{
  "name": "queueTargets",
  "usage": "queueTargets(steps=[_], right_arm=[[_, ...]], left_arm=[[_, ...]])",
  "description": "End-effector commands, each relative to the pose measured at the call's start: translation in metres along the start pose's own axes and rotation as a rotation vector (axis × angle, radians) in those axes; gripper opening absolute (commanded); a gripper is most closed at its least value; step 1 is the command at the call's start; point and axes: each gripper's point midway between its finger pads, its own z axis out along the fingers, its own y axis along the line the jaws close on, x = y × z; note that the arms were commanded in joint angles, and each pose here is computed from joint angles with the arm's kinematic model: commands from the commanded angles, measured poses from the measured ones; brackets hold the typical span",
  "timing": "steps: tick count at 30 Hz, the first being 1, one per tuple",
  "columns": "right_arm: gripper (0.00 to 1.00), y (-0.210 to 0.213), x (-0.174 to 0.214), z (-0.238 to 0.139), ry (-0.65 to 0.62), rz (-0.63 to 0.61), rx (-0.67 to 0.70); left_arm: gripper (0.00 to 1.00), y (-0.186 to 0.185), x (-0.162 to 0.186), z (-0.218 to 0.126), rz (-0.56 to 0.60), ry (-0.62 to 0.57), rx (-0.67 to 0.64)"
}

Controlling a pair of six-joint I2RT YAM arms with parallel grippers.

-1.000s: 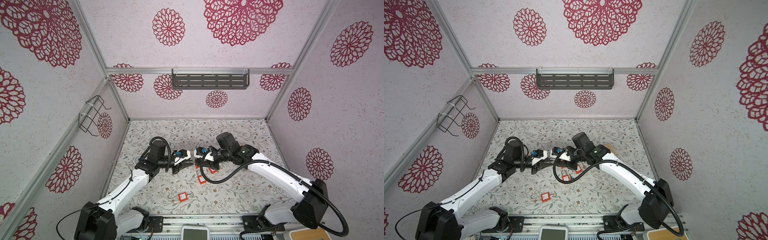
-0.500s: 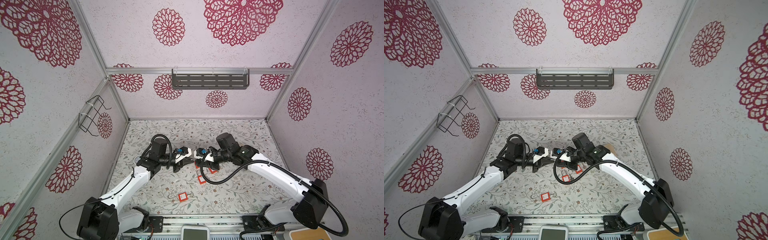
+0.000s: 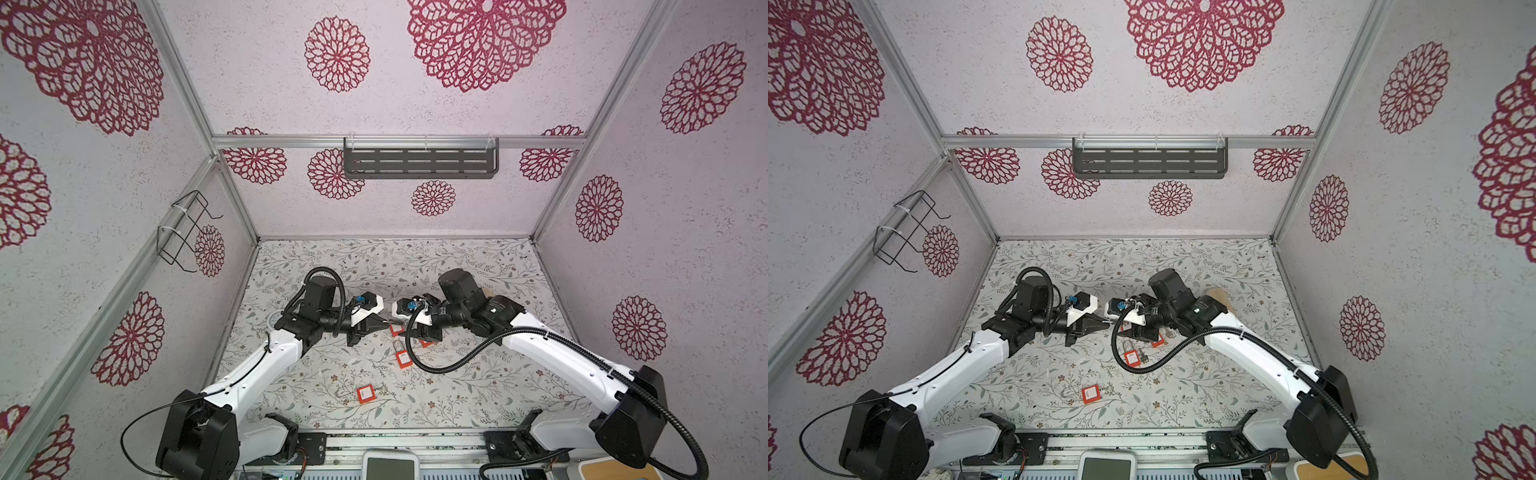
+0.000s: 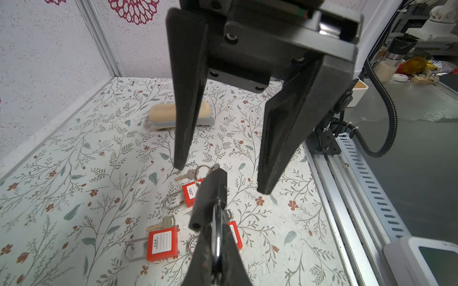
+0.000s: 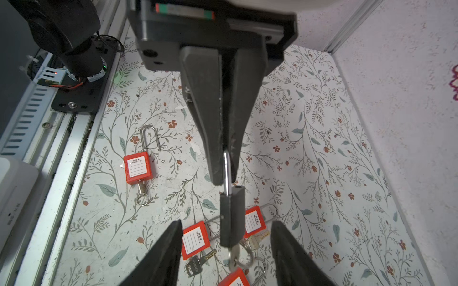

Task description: Lock with the key

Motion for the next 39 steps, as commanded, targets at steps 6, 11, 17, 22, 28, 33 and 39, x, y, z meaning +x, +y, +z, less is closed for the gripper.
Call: queueTargets(steps=[6, 11, 17, 22, 28, 33, 39], right_arm=[[0.59, 0.003, -0.004, -0.009, -0.007, -0.006, -0.004], [0.49, 0.005, -0.006, -0.002, -0.010, 0.011, -0.044], [0.38, 0.008, -0.011, 0.003, -0.034, 0.033, -0.093], [0.35, 0.010, -0.014, 0.005, -0.046, 0.046, -0.117], [0.23, 0.012, -0.016, 0.005, -0.056, 0.041, -0.134], [0.13, 0.015, -0.013, 0.006, -0.044, 0.039, -0.151], [0.06, 0.016, -0.014, 0.004, -0.045, 0.036, -0.150]], left_arm=[[0.00, -0.010, -0.022, -0.004, 0.041, -0.056, 0.045], [0.00, -0.015, -0.023, -0.005, 0.057, -0.062, 0.053], [0.00, -0.019, -0.025, -0.006, 0.080, -0.072, 0.054], [0.00, -0.021, -0.026, -0.005, 0.087, -0.075, 0.062], [0.00, -0.022, -0.025, -0.004, 0.091, -0.074, 0.065], [0.01, -0.021, -0.025, -0.004, 0.090, -0.068, 0.053], [0.39, -0.013, -0.025, -0.008, 0.106, -0.045, -0.024]])
